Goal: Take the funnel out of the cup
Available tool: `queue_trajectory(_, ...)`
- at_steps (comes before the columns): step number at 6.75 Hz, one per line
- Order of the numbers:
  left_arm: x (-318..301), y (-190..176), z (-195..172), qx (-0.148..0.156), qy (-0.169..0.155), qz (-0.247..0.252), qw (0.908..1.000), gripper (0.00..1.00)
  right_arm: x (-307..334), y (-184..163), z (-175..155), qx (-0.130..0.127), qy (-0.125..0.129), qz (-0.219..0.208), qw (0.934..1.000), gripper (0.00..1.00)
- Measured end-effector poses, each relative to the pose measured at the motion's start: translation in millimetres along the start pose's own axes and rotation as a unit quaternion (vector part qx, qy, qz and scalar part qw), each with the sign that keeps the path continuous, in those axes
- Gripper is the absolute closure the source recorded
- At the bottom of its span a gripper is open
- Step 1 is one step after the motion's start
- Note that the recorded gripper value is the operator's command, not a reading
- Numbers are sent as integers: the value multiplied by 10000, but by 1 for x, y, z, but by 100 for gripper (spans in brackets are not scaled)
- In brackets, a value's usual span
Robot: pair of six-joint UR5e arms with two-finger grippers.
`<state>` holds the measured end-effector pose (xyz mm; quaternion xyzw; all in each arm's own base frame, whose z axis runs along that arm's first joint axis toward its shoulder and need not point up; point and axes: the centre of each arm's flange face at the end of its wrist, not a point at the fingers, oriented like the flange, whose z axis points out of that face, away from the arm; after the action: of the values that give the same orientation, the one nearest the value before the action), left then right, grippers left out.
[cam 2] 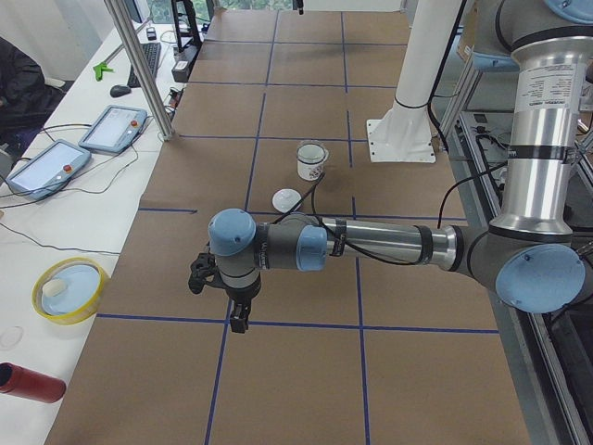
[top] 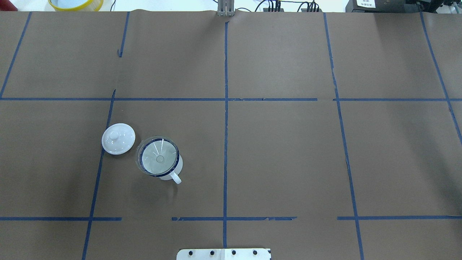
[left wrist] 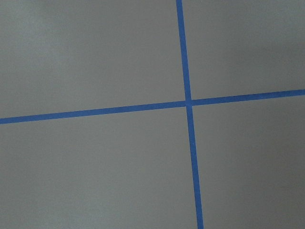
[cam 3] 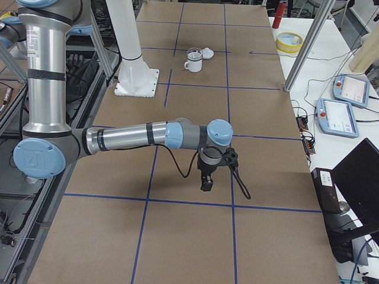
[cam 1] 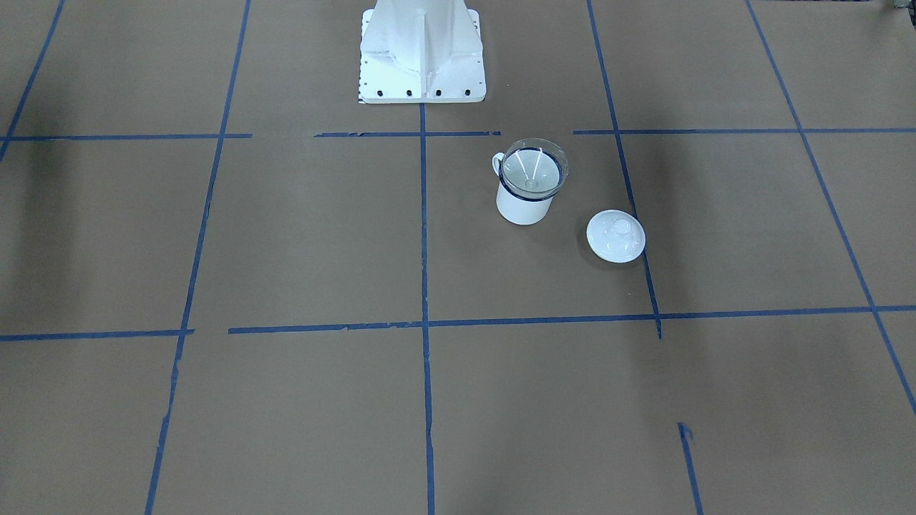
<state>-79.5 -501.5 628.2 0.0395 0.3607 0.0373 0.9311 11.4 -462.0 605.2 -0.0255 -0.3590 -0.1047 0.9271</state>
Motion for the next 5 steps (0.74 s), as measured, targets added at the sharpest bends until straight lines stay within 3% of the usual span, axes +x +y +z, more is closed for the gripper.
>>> queue_trajectory(3, 7, -6, -8, 69, -4, 27, 10000, 0, 0, 0, 0, 0, 0, -1, 10000, 0)
queue_trajectory(5, 50, -32, -51, 380, 18, -191, 9991, 0, 0, 0, 0, 1, 0, -1, 10000, 0)
